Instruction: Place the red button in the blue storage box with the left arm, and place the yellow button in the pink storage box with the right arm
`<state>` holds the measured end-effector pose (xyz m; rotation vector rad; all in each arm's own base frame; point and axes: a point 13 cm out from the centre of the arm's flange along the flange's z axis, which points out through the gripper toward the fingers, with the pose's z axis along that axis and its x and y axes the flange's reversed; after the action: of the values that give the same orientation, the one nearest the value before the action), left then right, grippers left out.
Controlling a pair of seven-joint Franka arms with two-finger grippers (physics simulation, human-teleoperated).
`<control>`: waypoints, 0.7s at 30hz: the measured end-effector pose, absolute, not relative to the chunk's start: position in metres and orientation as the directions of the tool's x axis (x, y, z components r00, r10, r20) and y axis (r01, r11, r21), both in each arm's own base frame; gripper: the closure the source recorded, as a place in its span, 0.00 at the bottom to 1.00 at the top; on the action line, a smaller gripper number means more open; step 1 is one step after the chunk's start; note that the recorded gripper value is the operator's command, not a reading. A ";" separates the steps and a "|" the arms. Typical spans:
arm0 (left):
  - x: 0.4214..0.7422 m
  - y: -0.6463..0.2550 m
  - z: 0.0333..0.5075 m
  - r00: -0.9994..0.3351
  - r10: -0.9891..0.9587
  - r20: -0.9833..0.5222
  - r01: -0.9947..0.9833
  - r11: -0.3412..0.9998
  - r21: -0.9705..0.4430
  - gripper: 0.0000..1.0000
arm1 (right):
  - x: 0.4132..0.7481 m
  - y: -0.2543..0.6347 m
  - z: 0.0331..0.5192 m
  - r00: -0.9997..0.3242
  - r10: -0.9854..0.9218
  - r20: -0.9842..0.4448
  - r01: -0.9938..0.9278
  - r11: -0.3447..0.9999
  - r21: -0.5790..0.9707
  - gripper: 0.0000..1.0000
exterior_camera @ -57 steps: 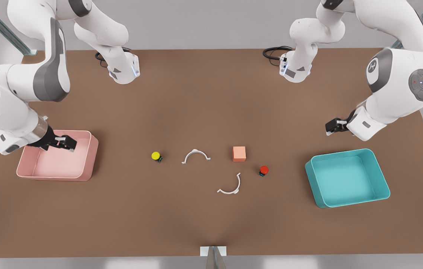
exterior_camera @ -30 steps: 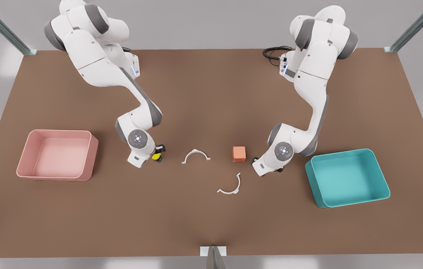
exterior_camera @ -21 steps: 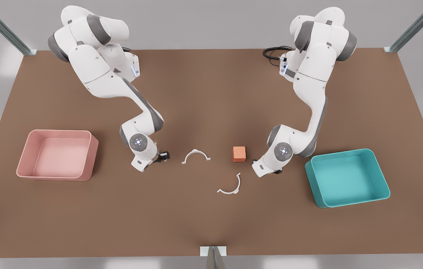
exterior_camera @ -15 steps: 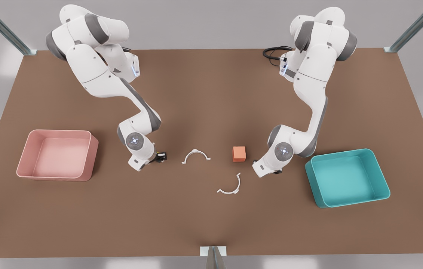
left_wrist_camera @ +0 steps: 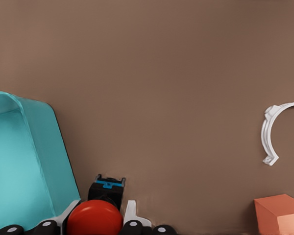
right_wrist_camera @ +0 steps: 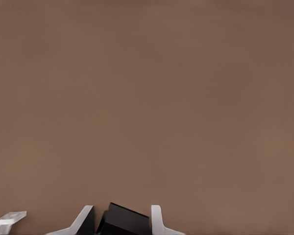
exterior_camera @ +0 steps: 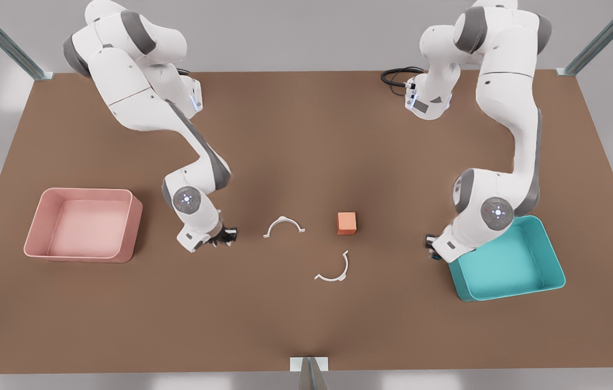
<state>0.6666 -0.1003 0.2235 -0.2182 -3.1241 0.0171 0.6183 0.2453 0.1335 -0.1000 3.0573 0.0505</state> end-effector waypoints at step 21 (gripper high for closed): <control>0.672 0.018 0.261 -0.921 0.383 0.066 0.378 0.923 -0.080 0.00 | 0.588 -0.157 0.183 -0.978 0.207 -0.001 0.207 0.978 0.007 0.18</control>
<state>0.6718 0.0177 0.2605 -0.5944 -3.0013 0.1002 0.5878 -0.1565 0.1832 0.3274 3.1226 0.0103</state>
